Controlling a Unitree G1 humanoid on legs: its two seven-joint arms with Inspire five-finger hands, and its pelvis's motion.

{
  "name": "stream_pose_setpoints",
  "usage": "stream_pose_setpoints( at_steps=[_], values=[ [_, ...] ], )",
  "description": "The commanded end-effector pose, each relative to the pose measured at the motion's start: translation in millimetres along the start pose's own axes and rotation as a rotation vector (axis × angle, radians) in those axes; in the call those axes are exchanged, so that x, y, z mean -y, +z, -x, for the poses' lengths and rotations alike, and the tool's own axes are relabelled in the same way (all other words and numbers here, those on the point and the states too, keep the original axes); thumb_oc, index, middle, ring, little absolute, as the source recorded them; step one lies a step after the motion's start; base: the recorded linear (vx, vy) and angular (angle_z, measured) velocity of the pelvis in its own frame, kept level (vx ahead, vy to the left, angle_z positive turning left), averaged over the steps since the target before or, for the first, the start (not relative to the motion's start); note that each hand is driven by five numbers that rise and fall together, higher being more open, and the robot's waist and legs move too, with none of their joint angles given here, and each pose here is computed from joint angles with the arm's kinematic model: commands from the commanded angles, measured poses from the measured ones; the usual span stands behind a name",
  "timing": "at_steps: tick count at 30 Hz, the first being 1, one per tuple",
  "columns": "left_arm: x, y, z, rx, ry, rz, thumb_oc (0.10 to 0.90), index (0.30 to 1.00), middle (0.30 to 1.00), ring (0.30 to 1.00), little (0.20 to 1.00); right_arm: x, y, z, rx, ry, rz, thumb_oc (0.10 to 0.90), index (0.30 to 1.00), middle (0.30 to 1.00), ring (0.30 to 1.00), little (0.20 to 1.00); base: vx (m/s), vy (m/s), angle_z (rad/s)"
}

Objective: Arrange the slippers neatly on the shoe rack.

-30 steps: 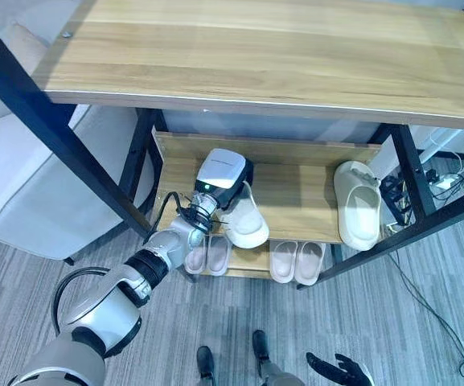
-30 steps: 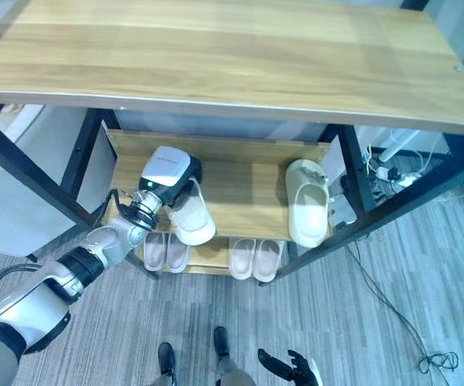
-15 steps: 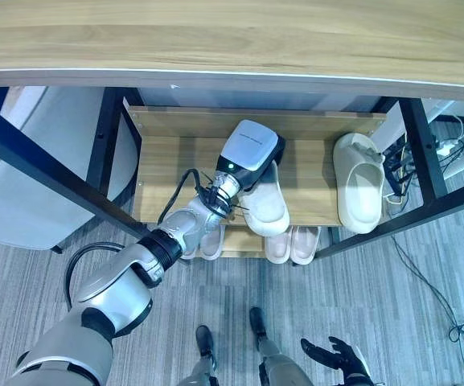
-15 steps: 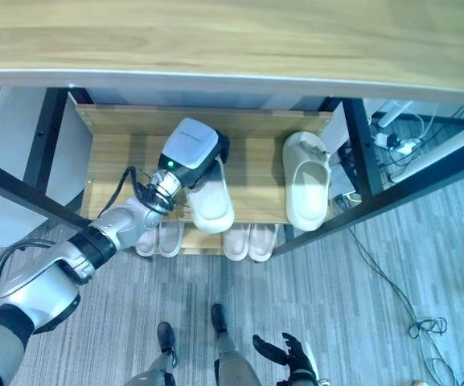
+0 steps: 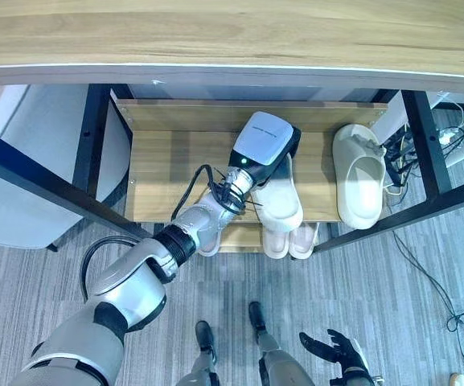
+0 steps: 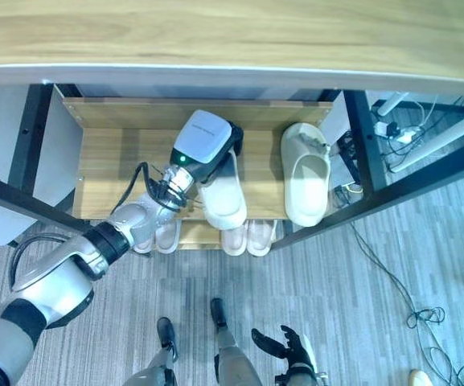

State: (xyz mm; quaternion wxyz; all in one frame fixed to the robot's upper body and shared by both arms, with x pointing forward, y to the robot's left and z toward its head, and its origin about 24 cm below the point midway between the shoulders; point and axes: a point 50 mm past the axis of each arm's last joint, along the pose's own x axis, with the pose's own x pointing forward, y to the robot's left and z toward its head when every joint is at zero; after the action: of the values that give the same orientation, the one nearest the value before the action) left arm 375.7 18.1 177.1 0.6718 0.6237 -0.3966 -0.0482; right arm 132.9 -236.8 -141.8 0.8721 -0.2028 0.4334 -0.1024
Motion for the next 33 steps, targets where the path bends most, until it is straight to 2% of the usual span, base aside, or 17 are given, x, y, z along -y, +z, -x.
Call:
stream_pose_setpoints(
  at_steps=[1, 4, 5, 6, 14, 16, 18, 27, 30, 33],
  values=[
    [-29.4, 27.2, -38.2, 0.055, 0.114, 0.060, 0.400, 0.300, 0.300, 0.300, 0.300, 42.4, -0.9, -4.7, 0.032, -0.117, 0.062, 0.800, 0.900, 0.900, 0.900, 0.900, 0.00, -0.020, -0.07],
    [-28.8, 33.2, -39.8, 0.069, 0.111, 0.069, 0.400, 0.300, 0.300, 0.300, 0.300, 43.5, 1.6, -5.8, 0.036, -0.121, 0.057, 0.800, 0.900, 0.900, 0.900, 0.900, 0.01, -0.022, -0.15],
    [-27.0, 34.4, -40.0, 0.068, 0.102, 0.065, 0.648, 0.672, 0.672, 0.672, 0.672, 44.6, 2.9, -6.5, 0.036, -0.125, 0.054, 0.800, 0.900, 0.900, 0.900, 0.900, 0.01, -0.013, -0.08],
    [-24.9, 32.2, -39.8, 0.056, 0.089, 0.054, 0.800, 0.900, 0.900, 0.900, 0.900, 44.3, 4.9, -7.2, 0.040, -0.125, 0.054, 0.800, 0.900, 0.900, 0.900, 0.900, 0.00, 0.000, 0.00],
    [-30.4, 17.5, -42.0, -0.040, 0.114, 0.124, 0.800, 0.900, 0.900, 0.900, 0.900, 39.3, -0.1, -4.9, 0.030, -0.107, 0.043, 0.800, 0.900, 0.900, 0.900, 0.900, 0.00, 0.000, 0.00],
    [-29.0, 17.3, -40.9, -0.067, 0.117, 0.191, 0.800, 0.900, 0.900, 0.900, 0.900, 39.4, -1.3, -4.6, 0.023, -0.107, 0.039, 0.800, 0.900, 0.900, 0.900, 0.900, 0.00, 0.000, 0.00],
    [-27.8, 25.2, -38.0, -0.109, 0.147, 0.426, 0.800, 0.900, 0.900, 0.900, 0.900, 36.3, -0.5, -4.5, 0.024, -0.099, 0.031, 0.800, 0.900, 0.900, 0.900, 0.900, 0.00, 0.000, 0.00],
    [-22.9, 47.2, -38.9, -0.091, 0.113, 0.561, 0.800, 0.900, 0.900, 0.900, 0.900, 35.6, 8.7, -8.0, 0.034, -0.091, 0.008, 0.800, 0.900, 0.900, 0.900, 0.900, 0.00, -0.001, 0.00],
    [-10.4, 54.0, -35.4, -0.162, 0.057, 0.732, 0.800, 0.900, 0.900, 0.900, 0.900, 31.0, 11.9, -9.1, 0.029, -0.074, -0.008, 0.800, 0.900, 0.900, 0.900, 0.900, 0.00, 0.000, 0.00],
    [-3.5, 57.0, -32.1, -0.196, 0.029, 0.813, 0.800, 0.900, 0.900, 0.900, 0.900, 18.6, 9.4, -7.2, 0.010, -0.024, -0.035, 0.800, 0.900, 0.900, 0.900, 0.900, 0.00, 0.000, 0.00]
  ],
)
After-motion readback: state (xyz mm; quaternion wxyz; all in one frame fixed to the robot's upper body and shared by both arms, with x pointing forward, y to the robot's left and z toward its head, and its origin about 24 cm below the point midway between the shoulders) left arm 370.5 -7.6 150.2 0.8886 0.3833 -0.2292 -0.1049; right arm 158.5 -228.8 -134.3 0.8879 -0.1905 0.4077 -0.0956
